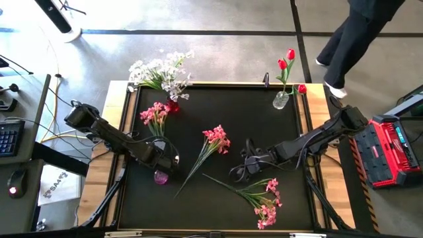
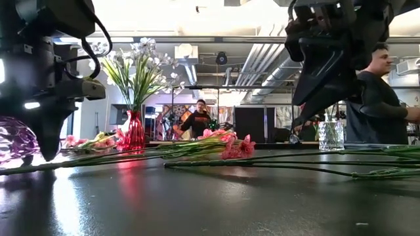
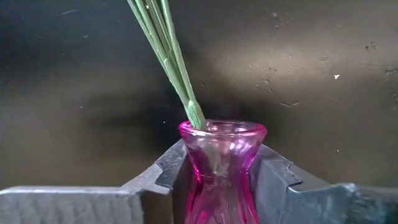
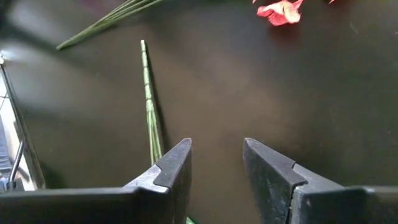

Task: Sort flowers into vase by color
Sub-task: Adjust the purple vase to an upright position

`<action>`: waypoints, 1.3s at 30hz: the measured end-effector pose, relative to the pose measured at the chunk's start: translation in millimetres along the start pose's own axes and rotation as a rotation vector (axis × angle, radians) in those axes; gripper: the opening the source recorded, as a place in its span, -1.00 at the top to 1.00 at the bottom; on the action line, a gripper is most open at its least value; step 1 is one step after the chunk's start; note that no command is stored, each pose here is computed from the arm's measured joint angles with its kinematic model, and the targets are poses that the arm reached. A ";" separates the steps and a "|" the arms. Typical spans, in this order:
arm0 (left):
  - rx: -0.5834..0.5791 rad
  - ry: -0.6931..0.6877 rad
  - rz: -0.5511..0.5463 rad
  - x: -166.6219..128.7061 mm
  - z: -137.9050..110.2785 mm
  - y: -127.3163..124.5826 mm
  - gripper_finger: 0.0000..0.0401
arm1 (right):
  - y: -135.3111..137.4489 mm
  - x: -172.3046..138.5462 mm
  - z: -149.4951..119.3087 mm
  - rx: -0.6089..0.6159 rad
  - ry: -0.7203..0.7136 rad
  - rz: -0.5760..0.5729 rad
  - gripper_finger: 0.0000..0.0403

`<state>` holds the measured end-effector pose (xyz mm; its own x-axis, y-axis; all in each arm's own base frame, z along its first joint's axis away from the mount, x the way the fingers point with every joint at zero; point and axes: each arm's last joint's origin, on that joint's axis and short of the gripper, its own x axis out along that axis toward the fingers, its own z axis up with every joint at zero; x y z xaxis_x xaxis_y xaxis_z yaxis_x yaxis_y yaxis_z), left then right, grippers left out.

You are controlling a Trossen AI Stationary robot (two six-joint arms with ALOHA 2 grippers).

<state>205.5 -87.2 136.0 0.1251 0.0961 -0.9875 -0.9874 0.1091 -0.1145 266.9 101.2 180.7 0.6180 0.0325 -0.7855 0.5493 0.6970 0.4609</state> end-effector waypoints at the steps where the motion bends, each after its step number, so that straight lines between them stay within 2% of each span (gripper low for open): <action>1: 0.004 0.002 -0.003 -1.8 -0.8 -1.4 0.46 | 0.8 -0.4 -1.6 0.000 -0.001 0.000 0.34; 9: 0.100 0.043 -0.146 -19.4 -12.6 -25.0 0.48 | 7.7 -1.8 -4.8 -0.020 -0.030 0.044 0.34; 12: 0.152 0.059 -0.269 -27.8 -17.1 -39.2 0.48 | 8.9 -1.2 0.6 -0.024 -0.055 0.068 0.34; 16: 0.257 0.009 -0.413 -37.8 -23.0 -52.9 0.48 | 12.5 -0.9 9.2 -0.033 -0.106 0.119 0.34; 21: 0.411 -0.091 -0.513 -49.4 -26.1 -64.2 0.48 | 20.7 -2.8 18.1 -0.044 -0.182 0.210 0.34; 27: 0.573 -0.207 -0.583 -57.9 -26.6 -72.9 0.48 | 29.9 -7.6 30.6 0.054 -0.315 0.309 0.33; 34: 0.633 -0.388 -0.683 -67.1 -25.6 -83.7 0.47 | 35.3 -11.8 43.6 0.140 -0.333 0.446 0.17; 39: 0.652 -0.566 -0.753 -77.1 -24.0 -92.3 0.47 | 34.0 -11.2 45.5 0.267 -0.289 0.473 0.07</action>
<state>284.7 -128.4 220.1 0.8520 0.2025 -0.4828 -0.4260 0.8041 -0.4146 304.3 91.9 224.0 0.9361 0.0731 -0.3441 0.2770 0.4499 0.8490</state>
